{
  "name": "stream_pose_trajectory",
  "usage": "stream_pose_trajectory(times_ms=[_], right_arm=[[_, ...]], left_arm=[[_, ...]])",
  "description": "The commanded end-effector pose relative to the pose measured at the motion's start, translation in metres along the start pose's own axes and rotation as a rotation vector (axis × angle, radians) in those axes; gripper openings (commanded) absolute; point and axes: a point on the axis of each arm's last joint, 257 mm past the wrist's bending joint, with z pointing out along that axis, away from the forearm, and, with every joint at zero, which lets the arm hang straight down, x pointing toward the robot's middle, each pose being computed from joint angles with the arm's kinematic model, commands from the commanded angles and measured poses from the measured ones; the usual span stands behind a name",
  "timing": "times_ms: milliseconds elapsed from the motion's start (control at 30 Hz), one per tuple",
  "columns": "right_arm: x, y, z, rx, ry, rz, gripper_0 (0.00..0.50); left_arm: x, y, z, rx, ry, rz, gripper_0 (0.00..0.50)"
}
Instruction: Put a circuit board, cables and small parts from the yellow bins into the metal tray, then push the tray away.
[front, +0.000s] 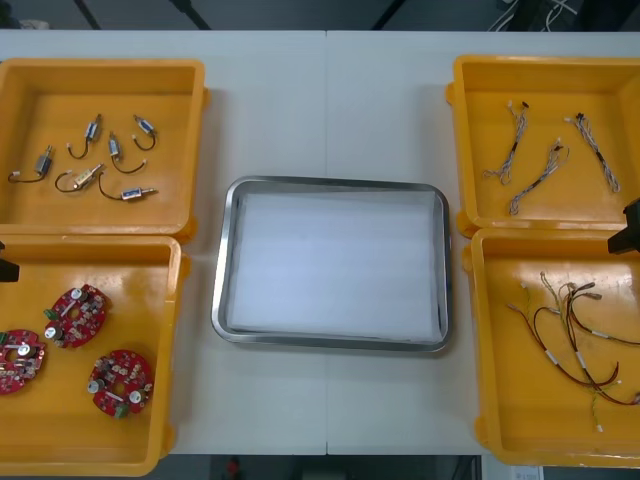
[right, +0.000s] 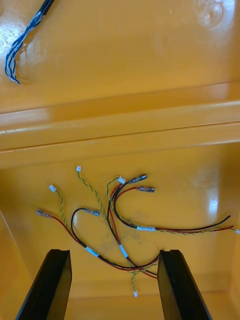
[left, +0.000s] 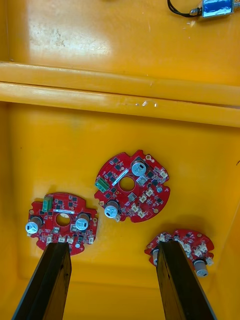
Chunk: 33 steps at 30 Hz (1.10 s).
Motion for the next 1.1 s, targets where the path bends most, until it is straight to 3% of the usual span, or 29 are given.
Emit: stream_pose_trajectory(times_ms=[33, 1100], right_arm=[[-0.0053, -0.0033, -0.0042, -0.005, -0.027, 0.025, 0.5], [-0.0053, -0.0033, -0.0042, -0.005, -0.027, 0.025, 0.5]], left_arm=[[-0.0001, -0.0017, -0.0025, 0.004, -0.017, 0.049, 0.5], [-0.0001, -0.0017, -0.0025, 0.004, -0.017, 0.049, 0.5]])
